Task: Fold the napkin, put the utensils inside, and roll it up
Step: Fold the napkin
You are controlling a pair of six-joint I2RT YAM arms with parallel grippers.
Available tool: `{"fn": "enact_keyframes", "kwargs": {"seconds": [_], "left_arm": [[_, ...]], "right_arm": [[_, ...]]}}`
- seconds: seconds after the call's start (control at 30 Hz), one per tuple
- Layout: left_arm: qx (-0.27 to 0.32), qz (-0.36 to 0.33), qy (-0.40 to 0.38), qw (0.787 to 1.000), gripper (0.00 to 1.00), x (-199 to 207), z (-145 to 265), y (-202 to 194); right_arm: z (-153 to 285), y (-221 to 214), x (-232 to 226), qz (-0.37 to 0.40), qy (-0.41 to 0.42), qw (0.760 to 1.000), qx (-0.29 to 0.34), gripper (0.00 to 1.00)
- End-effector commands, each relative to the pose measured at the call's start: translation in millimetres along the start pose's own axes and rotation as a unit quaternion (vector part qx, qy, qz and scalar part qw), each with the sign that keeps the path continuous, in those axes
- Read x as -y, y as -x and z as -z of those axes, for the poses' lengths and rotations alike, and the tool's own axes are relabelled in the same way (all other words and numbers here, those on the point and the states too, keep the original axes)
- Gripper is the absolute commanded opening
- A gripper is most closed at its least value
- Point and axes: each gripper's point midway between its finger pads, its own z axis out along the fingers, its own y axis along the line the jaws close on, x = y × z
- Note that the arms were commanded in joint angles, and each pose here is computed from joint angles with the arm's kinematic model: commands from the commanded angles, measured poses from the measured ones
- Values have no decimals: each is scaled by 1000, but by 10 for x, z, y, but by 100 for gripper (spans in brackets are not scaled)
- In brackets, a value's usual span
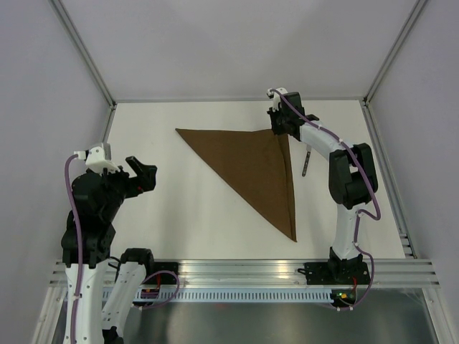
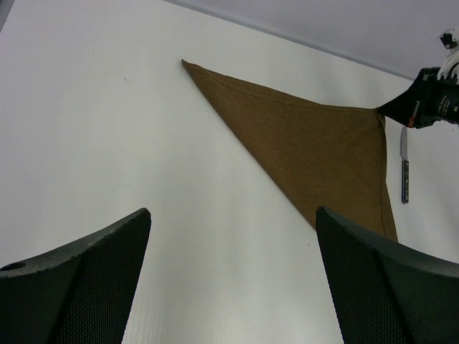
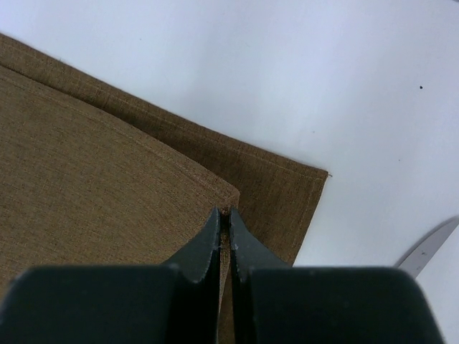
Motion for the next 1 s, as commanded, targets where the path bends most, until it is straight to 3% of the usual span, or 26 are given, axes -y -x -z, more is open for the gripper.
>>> {"fn": "enact_keyframes", "kwargs": {"seconds": [0.0,0.97], "left_arm": [[10,-20,-14,1000,100,37,-25,56],[12,-17,-17,1000,100,49,-15,54]], "right_arm": [[25,162,23,-6,4,1000,18,0],[500,614,-58,-18,26,997,71,0]]}}
